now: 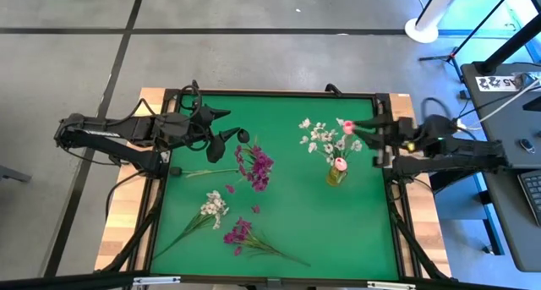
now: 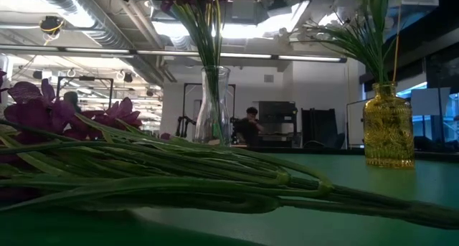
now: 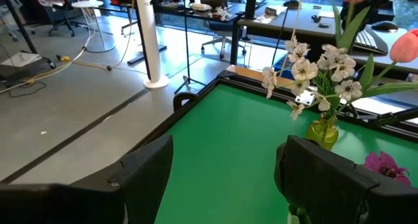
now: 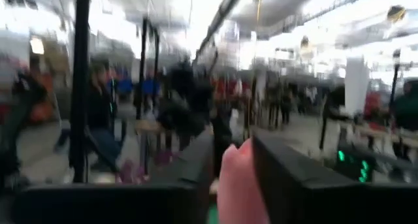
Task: Sort flowers into vase by color
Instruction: Put the pink tulip into the yellow vase
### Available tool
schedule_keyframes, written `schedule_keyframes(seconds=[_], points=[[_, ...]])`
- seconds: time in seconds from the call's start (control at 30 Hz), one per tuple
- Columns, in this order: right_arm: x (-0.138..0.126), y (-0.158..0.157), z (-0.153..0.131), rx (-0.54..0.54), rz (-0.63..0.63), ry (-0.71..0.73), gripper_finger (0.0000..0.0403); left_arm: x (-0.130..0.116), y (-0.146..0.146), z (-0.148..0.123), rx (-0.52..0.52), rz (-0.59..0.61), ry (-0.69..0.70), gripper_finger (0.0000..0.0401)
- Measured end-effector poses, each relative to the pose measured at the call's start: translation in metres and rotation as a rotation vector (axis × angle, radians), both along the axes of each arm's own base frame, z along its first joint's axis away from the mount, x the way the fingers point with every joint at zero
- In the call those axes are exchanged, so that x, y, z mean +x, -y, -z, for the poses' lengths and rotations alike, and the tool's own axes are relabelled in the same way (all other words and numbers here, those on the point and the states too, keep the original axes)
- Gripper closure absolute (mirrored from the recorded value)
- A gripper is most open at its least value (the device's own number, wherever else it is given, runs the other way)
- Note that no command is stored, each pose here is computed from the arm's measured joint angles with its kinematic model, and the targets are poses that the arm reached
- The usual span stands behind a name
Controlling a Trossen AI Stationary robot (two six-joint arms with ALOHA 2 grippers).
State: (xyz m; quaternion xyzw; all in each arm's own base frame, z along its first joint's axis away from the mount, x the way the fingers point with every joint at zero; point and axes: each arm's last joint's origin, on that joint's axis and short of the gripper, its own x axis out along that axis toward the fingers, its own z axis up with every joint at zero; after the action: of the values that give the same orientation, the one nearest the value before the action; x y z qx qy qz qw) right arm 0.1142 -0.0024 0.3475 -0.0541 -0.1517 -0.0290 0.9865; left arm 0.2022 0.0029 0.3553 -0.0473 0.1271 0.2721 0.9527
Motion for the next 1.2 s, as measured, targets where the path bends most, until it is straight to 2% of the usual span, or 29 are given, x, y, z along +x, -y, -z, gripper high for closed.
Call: schedule_keyframes(seconds=[0.1,0.17,0.33,0.47,0.57,0.7,1.03,1.2], points=[[0.013,0.001,-0.012,-0.032,0.025,-0.055,0.0370,0.000,0.000,0.000,-0.004,-0.001,0.002,0.0109],[0.018,0.001,-0.027,-0.048,0.029,-0.071,0.0394,0.000,0.000,0.000,-0.009,-0.003,0.003,0.0109],[0.018,0.001,-0.072,-0.046,0.028,-0.077,0.0373,-0.001,0.000,0.002,-0.011,-0.004,-0.014,0.0109],[0.026,0.002,-0.090,-0.036,0.052,-0.179,0.0385,-0.001,0.000,0.002,-0.014,-0.005,-0.012,0.0109],[0.036,0.002,-0.088,-0.004,0.064,-0.320,0.0399,-0.001,0.000,0.002,-0.017,-0.006,-0.011,0.0109],[0.050,0.003,-0.078,0.041,0.086,-0.456,0.0393,-0.001,0.000,0.002,-0.017,-0.006,-0.011,0.0109],[0.053,0.003,-0.071,0.104,0.087,-0.515,0.0397,-0.001,0.000,0.004,-0.019,-0.007,-0.028,0.0109],[0.049,0.003,-0.062,0.152,0.095,-0.614,0.0400,-0.001,0.000,0.004,-0.019,-0.008,-0.028,0.0109]])
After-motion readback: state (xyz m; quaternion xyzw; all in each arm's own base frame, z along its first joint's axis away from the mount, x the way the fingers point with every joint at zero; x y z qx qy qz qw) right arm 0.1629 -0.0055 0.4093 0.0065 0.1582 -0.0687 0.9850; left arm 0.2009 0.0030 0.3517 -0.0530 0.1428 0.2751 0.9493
